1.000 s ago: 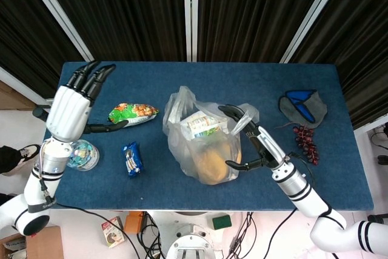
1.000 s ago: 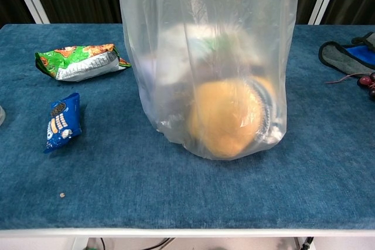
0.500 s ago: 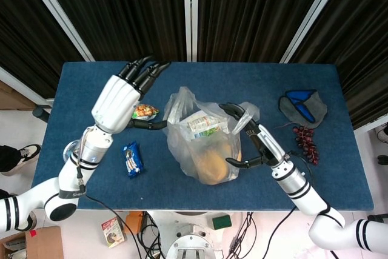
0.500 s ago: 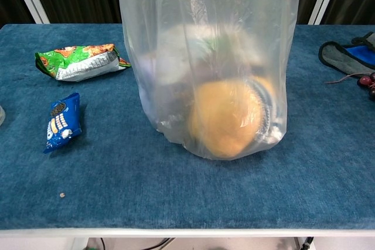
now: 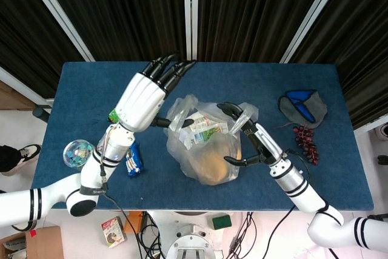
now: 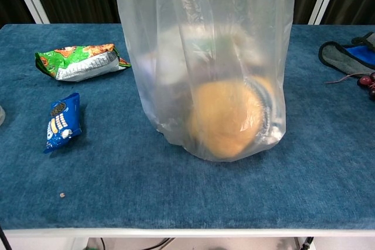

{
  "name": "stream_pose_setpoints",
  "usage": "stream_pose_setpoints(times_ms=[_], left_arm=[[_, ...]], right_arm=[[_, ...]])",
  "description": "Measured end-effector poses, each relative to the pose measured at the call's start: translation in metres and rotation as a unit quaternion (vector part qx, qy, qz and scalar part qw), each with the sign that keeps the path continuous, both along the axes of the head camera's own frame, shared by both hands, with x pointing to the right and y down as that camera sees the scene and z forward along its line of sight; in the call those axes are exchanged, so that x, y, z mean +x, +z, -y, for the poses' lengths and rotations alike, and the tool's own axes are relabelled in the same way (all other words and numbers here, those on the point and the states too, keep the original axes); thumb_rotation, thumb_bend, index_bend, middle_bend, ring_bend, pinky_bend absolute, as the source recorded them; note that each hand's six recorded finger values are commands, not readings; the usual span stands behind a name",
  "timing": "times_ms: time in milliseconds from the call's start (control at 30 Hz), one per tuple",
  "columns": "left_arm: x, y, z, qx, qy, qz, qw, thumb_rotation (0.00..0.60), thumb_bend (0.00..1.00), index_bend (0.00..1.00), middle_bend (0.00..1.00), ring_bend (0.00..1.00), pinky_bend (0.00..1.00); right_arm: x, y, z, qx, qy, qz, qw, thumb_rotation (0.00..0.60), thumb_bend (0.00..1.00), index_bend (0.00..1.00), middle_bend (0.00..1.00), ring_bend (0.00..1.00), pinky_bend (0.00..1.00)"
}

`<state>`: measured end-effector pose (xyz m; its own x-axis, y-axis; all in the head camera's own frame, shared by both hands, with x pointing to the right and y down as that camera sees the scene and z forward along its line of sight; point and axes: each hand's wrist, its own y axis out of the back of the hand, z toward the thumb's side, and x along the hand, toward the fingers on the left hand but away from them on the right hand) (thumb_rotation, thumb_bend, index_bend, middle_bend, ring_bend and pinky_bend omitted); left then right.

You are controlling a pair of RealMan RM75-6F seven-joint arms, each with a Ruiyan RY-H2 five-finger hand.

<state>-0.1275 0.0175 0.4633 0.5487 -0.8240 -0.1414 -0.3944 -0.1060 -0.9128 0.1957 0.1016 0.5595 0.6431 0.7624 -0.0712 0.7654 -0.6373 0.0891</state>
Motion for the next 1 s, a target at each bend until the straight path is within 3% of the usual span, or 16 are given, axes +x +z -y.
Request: stream_pose_setpoints(times_ms=[367,700,1000], left_arm=[[0.003,-0.013,0.012,0.016,-0.022,0.013,0.9995,0.417,0.00,0.07,0.20,0.10,0.19],[0.011,-0.026,0.015,0.046,-0.019,0.048,0.9976,0.413,0.00,0.08,0.20,0.10,0.19],[0.015,-0.039,0.025,0.044,-0.028,0.069,0.9963,0.414,0.00,0.08,0.20,0.10,0.19]], right_arm=[[-0.019,-0.006,0.003,0.008,-0.020,0.007,0.9997,0.600,0.21,0.00,0.05,0.00,0.00],[-0.037,-0.001,0.011,0.002,-0.031,-0.003,0.9995,0.600,0.21,0.00,0.05,0.00,0.00],[-0.057,-0.005,0.018,0.018,-0.038,-0.001,0.9991,0.600,0.21,0.00,0.05,0.00,0.00]])
